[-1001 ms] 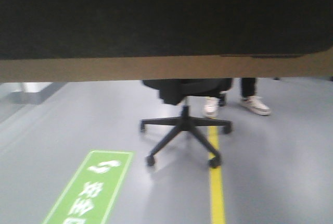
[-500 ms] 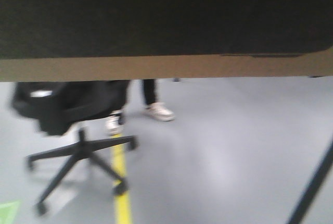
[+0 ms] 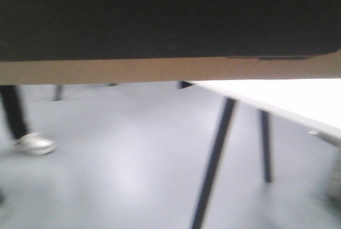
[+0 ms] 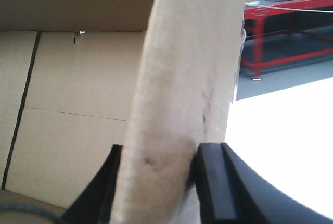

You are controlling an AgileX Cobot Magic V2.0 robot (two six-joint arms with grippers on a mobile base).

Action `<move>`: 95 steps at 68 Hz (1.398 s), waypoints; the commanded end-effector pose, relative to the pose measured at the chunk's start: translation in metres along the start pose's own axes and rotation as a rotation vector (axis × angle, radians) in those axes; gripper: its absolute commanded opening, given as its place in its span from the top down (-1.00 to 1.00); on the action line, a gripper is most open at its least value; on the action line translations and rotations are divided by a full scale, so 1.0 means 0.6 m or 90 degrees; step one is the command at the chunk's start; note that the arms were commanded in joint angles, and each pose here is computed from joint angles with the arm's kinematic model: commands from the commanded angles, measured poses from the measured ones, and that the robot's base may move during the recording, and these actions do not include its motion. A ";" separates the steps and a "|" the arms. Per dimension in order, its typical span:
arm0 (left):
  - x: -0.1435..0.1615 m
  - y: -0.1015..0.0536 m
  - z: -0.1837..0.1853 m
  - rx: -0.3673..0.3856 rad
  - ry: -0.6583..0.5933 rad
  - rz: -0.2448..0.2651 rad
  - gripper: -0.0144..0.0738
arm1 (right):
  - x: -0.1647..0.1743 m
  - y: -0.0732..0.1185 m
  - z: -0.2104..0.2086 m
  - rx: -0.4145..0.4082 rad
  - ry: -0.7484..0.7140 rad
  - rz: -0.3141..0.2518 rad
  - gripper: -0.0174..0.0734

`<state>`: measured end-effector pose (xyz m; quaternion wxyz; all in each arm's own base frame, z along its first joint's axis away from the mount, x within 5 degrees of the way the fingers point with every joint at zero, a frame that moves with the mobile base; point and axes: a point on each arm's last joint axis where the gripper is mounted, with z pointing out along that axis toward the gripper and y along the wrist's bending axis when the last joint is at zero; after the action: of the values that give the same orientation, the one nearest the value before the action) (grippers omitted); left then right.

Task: Grab box from left shelf to table start
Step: 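Bring the held box over the white table with both grippers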

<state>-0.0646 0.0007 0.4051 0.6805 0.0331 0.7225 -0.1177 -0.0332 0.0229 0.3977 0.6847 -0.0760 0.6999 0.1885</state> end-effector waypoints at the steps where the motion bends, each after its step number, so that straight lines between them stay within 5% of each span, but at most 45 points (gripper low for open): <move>1: -0.041 -0.008 -0.007 0.038 -0.127 -0.026 0.90 | -0.034 0.001 -0.002 0.005 -0.097 0.002 0.49; 95: -0.041 -0.008 -0.007 0.038 -0.127 -0.026 0.90 | -0.034 0.001 -0.002 0.005 -0.097 0.002 0.49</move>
<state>-0.0646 0.0007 0.4051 0.6805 0.0331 0.7225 -0.1177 -0.0332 0.0229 0.3977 0.6847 -0.0760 0.6999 0.1885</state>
